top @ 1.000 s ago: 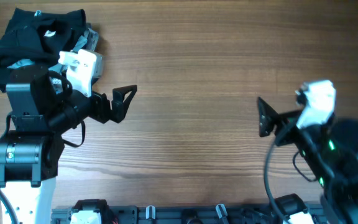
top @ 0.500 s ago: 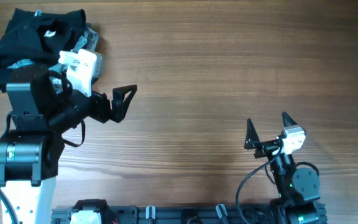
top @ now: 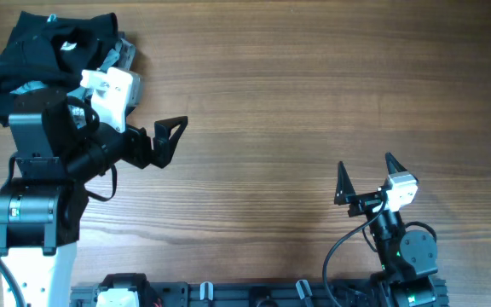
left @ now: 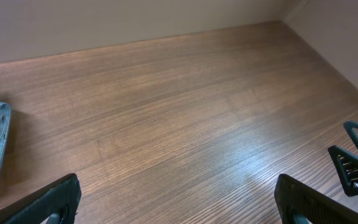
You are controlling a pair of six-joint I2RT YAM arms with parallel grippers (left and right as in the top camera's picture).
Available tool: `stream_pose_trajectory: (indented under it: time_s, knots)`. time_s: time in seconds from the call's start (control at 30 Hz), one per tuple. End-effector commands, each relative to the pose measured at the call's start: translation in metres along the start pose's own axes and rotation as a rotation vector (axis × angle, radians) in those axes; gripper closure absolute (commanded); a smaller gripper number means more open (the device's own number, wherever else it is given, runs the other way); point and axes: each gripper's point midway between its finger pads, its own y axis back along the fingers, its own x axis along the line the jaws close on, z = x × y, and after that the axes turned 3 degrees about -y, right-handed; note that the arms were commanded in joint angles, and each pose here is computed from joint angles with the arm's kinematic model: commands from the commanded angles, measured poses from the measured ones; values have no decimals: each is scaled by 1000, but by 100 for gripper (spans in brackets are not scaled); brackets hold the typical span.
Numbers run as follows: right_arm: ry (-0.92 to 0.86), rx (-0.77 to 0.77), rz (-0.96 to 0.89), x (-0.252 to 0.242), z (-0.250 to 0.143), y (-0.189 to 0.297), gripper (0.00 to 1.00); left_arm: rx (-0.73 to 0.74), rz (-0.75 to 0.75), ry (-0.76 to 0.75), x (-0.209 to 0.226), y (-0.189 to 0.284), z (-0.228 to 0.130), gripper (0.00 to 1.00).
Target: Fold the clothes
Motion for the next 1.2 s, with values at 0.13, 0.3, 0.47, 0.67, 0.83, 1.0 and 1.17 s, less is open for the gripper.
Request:
stream_pose_trajectory:
  time_s: [0.13,0.3,0.47,0.67,0.83,1.0,1.17]
  knots:
    - [-4,6,10,1,-1,0,0,-9,4,-27,-1,2,4,0]
    - [-4,6,10,1,-1,0,0,-210,88,-138,0,22,6,0]
    - [-5,6,10,1,-1,0,0,-409,138,-209,-6,31,-36,0]
    - [-4,6,10,1,-1,0,0,-645,234,-306,-17,61,-80,0]
    - [-4,6,10,1,-1,0,0,-698,205,-329,-6,32,-93,0]
    - [-4,6,10,1,-1,0,0,-590,184,-263,15,-17,-145,0]
    - [-4,6,10,1,-1,0,0,-498,173,-207,20,-30,-165,0]
